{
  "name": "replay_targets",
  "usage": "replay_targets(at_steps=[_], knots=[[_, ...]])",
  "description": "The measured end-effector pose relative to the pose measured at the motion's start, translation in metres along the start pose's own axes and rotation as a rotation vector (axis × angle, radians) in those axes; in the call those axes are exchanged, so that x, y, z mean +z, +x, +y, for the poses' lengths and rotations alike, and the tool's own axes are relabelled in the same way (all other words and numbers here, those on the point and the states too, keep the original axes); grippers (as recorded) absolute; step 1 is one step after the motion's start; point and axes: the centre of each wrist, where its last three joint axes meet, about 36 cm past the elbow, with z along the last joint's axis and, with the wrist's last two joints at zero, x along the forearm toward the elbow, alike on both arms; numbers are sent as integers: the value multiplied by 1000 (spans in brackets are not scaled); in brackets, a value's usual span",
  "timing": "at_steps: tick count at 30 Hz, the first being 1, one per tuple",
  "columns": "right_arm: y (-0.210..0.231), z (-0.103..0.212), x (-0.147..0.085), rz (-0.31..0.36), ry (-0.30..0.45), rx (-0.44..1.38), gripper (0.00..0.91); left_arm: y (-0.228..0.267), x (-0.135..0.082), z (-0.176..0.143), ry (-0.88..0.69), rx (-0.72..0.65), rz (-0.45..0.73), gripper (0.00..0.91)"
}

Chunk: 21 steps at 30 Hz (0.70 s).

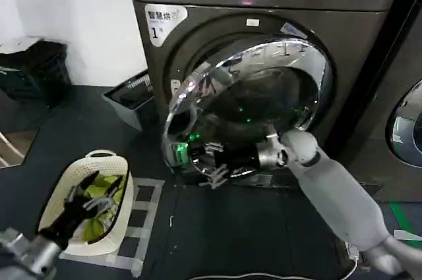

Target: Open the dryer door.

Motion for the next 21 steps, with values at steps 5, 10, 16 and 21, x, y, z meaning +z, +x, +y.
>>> replay_targets(at_steps=[5,10,16,21], knots=[[21,26,4,0,13,-57,907,-33,-1,27,-37,86,1,907],[48,59,13,-7,61,-35,907,-75,-15,49,-82,183,-18,907],[104,113,27,-53,119,141,907,-119,-21,54,-93,333,11,907],[161,171,41,-31,112,367,907,-160,-24,40,-93,452,4,907]])
